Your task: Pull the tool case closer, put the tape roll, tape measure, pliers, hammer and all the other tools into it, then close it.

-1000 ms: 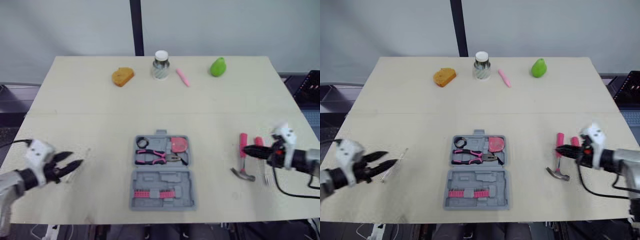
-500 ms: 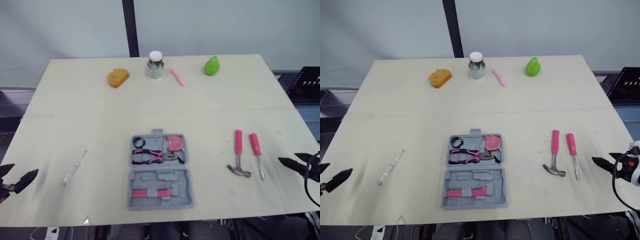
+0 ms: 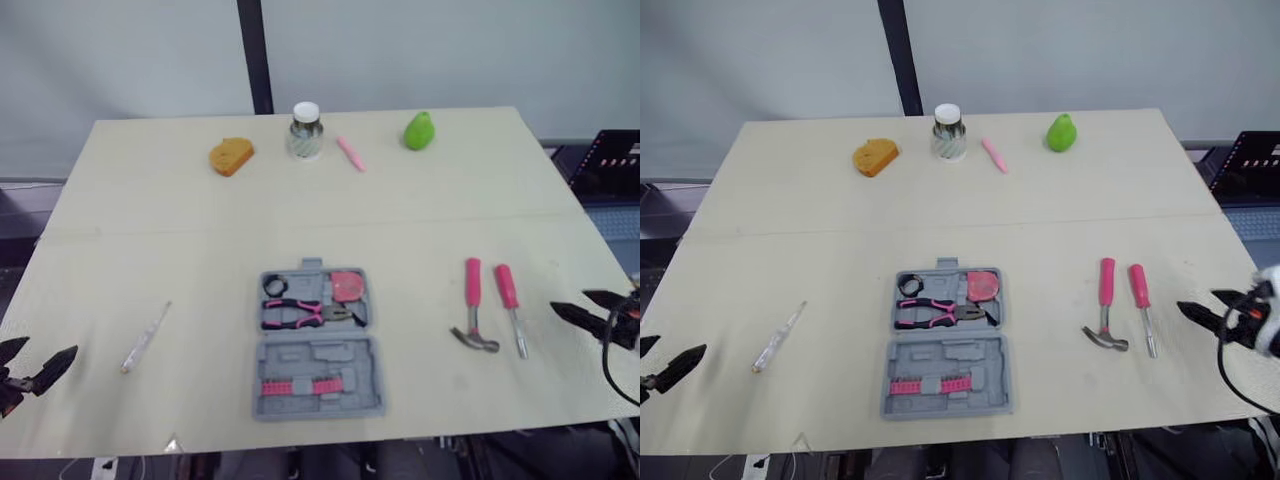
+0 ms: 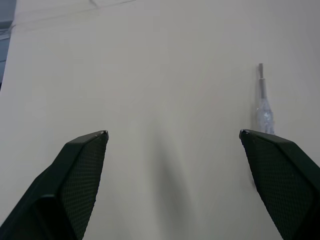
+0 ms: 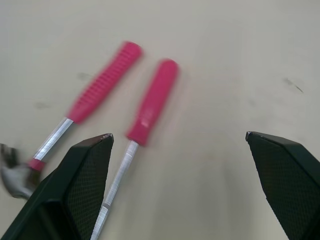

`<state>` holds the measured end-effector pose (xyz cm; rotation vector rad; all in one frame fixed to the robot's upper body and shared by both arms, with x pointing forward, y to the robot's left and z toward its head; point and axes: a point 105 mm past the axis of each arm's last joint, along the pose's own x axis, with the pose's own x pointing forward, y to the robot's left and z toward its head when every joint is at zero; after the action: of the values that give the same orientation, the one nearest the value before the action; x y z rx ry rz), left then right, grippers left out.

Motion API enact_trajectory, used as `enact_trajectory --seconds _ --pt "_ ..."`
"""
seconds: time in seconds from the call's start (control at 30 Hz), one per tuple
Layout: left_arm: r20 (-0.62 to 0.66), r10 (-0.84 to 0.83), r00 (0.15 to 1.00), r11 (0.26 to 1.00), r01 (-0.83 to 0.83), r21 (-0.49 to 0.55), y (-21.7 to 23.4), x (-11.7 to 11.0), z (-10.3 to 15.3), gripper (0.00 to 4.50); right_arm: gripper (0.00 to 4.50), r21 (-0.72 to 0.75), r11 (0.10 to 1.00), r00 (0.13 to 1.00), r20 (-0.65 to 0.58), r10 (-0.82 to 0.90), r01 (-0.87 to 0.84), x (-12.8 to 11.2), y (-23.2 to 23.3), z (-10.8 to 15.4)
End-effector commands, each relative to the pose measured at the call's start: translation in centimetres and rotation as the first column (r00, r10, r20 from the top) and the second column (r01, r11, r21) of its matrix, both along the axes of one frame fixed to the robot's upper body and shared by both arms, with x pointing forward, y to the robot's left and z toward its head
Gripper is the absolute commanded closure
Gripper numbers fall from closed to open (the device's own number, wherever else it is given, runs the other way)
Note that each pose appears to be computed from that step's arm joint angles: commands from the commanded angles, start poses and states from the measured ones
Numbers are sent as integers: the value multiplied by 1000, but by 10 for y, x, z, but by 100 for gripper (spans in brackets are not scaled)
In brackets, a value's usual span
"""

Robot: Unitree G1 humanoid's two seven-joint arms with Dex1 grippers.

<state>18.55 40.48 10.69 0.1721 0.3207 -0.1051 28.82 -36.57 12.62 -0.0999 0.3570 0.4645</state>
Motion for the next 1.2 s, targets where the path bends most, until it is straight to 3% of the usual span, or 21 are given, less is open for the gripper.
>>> enact_trajectory --seconds 0.03,0.13,0.3,0.5,0.87,1.2 --pt "56 -122 991 992 120 25 -24 7 11 0 2 8 954 950 93 299 -301 18 80 42" --pt "65 -216 974 976 214 37 -44 14 5 0 2 -1 857 851 118 513 -516 19 143 59" --pt "57 -288 956 957 285 55 -60 24 -27 0 2 -64 596 579 170 797 -801 7 237 84" --pt "106 -277 955 961 273 48 -68 36 -45 0 2 -102 416 395 181 901 -904 -6 280 94" --pt "107 -171 979 985 170 15 -64 33 -63 0 2 -142 356 334 159 929 -924 -10 292 93" --pt "103 -128 986 991 130 -17 -64 39 -57 0 2 -153 347 321 169 932 -925 -12 300 99"
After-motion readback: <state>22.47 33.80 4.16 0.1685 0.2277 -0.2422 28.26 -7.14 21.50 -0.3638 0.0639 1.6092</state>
